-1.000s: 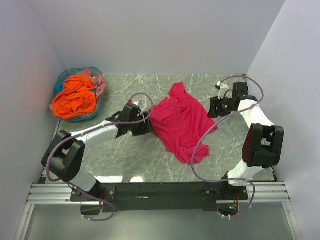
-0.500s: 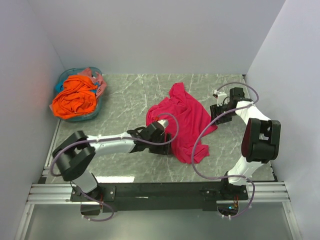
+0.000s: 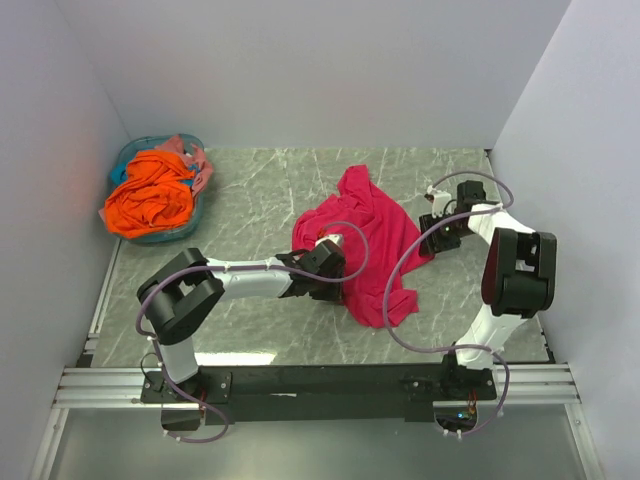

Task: Fold and stack the t-shirts
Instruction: Flatten the tshirt out

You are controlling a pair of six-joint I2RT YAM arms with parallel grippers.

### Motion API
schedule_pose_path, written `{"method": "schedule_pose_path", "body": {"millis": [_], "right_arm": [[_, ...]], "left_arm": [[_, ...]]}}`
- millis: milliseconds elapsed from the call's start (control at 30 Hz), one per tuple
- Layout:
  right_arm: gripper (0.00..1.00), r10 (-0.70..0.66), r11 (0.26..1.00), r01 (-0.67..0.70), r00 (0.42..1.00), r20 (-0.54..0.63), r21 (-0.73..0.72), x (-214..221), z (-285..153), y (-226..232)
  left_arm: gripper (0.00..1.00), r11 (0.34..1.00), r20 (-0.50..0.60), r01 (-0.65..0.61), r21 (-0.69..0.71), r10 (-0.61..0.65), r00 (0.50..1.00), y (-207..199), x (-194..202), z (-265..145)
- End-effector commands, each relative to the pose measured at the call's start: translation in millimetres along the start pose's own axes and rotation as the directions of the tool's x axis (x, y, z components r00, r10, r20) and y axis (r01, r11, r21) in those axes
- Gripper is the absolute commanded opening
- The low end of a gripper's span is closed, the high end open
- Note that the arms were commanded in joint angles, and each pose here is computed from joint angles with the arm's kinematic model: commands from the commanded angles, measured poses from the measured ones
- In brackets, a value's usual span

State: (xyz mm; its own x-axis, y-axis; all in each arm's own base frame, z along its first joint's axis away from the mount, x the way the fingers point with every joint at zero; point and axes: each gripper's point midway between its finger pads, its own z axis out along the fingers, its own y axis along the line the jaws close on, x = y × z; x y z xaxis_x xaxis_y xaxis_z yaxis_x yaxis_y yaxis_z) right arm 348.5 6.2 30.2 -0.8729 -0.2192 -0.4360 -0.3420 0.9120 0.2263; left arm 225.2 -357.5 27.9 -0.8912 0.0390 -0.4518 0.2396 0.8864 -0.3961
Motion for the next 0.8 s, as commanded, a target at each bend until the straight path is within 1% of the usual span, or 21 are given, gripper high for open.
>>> {"method": "schedule_pose_path", "body": {"millis": [0,33,67,100,133,167,200,233,300,333,367,400,433,500,533,567,600,633,667,700,767], "right_arm": [[0.53,0.010,1.000,-0.010,1.000,0.001,-0.024,1.9,5.9,1.0],[0.50,0.013,0.999,-0.013,1.000,-0.006,-0.045,3.2,7.9,3.8],[0.41,0.013,0.998,-0.014,1.000,-0.020,-0.055,5.1,7.4,5.3],[0.35,0.012,0.998,-0.013,1.000,-0.026,-0.061,6.0,7.2,6.2],[0.28,0.006,0.998,-0.007,1.000,-0.024,-0.060,4.8,4.5,6.8],[0.11,-0.003,0.999,0.002,1.000,-0.019,-0.050,3.2,1.4,5.2],[0.03,-0.011,0.999,0.010,1.000,-0.012,-0.040,2.4,-3.9,5.3],[0.00,-0.035,0.999,0.036,0.999,0.036,-0.016,-7.4,-19.9,6.4],[0.00,-0.065,0.998,0.065,0.995,0.071,0.002,-10.9,-41.0,11.8],[0.00,-0.110,0.994,0.106,0.984,0.139,0.037,-24.6,-67.7,15.5],[0.00,-0.118,0.993,0.116,0.980,0.158,0.024,-25.3,-83.1,23.9],[0.00,-0.145,0.989,0.136,0.964,0.224,0.058,-34.0,-111.5,29.5],[0.00,-0.181,0.983,0.164,0.945,0.271,0.085,-45.1,-133.3,33.3],[0.00,-0.206,0.978,0.184,0.921,0.331,0.097,-49.5,-167.2,47.5],[0.00,-0.249,0.967,0.198,0.879,0.408,0.163,-60.7,-204.4,53.6],[0.00,-0.263,0.962,0.202,0.860,0.436,0.182,-61.7,-222.1,60.0],[0.00,-0.303,0.950,0.218,0.814,0.495,0.223,-65.0,-249.5,72.3],[0.00,-0.322,0.941,0.205,0.781,0.534,0.268,-70.0,-274.5,75.8],[0.00,-0.345,0.931,0.201,0.754,0.559,0.303,-71.8,-291.0,80.8],[0.00,-0.379,0.915,0.195,0.712,0.590,0.353,-70.9,-313.8,90.0],[0.00,-0.420,0.891,0.157,0.644,0.639,0.427,-74.1,-353.1,100.9]], "left_arm": [[0.31,1.000,0.030,-0.009,-0.012,0.009,1.000,-0.7,-5.4,0.4],[0.27,1.000,0.038,-0.010,0.001,0.009,0.999,-3.2,-7.4,-3.2],[0.24,1.000,0.053,-0.015,0.011,0.014,0.998,-5.7,-11.0,-5.3],[0.15,1.000,0.060,-0.016,0.011,0.015,0.998,-4.2,-10.9,-7.0],[0.12,0.999,0.084,-0.019,0.025,0.017,0.996,-7.9,-16.9,-15.3],[0.07,0.999,0.100,-0.021,0.030,0.018,0.995,-9.0,-20.4,-20.3],[0.00,1.000,0.125,-0.025,0.020,0.022,0.992,-5.6,-23.8,-25.3],[0.00,0.999,0.170,-0.028,0.044,0.020,0.985,-11.5,-34.6,-41.6],[0.00,0.998,0.229,-0.040,0.040,0.030,0.973,-8.8,-44.6,-60.8],[0.00,0.996,0.291,-0.047,0.081,0.021,0.956,-17.1,-58.3,-86.3],[0.00,0.994,0.326,-0.060,0.090,0.028,0.945,-18.0,-64.4,-99.9],[0.00,0.990,0.389,-0.066,0.121,0.014,0.921,-21.6,-75.5,-127.3],[0.00,0.989,0.421,-0.071,0.131,0.010,0.907,-22.1,-81.0,-141.6],[0.00,0.984,0.480,-0.095,0.153,0.010,0.877,-24.2,-90.7,-169.6],[0.00,0.978,0.529,-0.102,0.181,-0.010,0.848,-26.3,-98.6,-196.6],[0.00,0.973,0.556,-0.118,0.197,-0.012,0.831,-28.5,-102.2,-211.6],[0.00,0.962,0.597,-0.132,0.238,-0.038,0.801,-32.1,-108.3,-238.6],[0.00,0.954,0.621,-0.145,0.261,-0.051,0.782,-34.8,-111.8,-254.7],[0.00,0.943,0.643,-0.170,0.286,-0.057,0.764,-38.8,-114.2,-270.3],[0.00,0.926,0.677,-0.196,0.321,-0.080,0.731,-41.2,-116.9,-296.4],[0.00,0.893,0.712,-0.251,0.373,-0.102,0.695,-49.7,-118.9,-328.7]]}}
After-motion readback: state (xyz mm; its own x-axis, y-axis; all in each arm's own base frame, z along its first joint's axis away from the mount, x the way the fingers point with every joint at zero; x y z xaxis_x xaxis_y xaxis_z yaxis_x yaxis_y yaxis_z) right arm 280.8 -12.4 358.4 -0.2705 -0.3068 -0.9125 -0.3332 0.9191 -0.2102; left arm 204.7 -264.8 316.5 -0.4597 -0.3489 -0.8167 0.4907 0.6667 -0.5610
